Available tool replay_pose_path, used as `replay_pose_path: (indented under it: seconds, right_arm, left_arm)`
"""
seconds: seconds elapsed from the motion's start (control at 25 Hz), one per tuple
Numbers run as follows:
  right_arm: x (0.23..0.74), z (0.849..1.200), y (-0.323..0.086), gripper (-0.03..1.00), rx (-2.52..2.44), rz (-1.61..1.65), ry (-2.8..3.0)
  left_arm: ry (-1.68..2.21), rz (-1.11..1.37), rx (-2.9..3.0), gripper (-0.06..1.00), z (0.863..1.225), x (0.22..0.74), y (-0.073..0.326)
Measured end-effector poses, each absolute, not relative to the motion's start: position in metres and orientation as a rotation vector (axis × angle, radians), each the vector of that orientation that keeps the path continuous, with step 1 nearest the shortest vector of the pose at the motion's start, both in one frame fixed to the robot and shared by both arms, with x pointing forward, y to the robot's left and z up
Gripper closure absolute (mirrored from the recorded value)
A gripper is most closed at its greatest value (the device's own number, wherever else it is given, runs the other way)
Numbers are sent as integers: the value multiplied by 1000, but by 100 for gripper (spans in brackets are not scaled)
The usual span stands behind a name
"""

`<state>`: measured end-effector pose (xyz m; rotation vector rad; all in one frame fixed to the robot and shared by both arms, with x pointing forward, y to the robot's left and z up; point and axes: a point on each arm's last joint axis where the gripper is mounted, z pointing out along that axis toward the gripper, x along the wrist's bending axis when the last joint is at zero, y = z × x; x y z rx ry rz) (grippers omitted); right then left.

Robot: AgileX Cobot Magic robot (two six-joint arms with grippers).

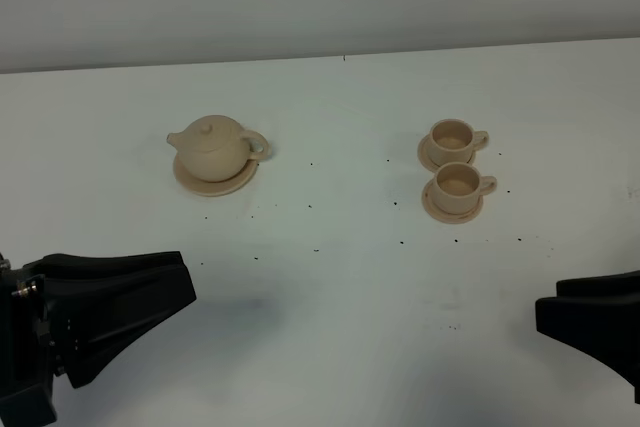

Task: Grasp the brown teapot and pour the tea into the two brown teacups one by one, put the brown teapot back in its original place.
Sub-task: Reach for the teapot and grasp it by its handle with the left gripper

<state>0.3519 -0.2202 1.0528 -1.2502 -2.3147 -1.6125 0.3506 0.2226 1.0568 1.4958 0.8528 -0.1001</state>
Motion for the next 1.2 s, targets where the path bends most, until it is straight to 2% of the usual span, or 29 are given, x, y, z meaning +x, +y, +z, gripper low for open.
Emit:
replay_pose_path:
  seconds: [0.24,0.76,1.2]
  right_arm:
    - [341,1054,-235,61,-1445,-1482,-2487]
    - [276,1053,-276,61,-1992,-1276,-2699]
    - [243,1049,-286,61,-2145,-1504,-2693]
  left_arm:
    - [869,-85,1569,71,1050,350,224]
    - [939,-15,1595,71,1045,355,228]
    - [948,-6,1593,71,1045,356,228]
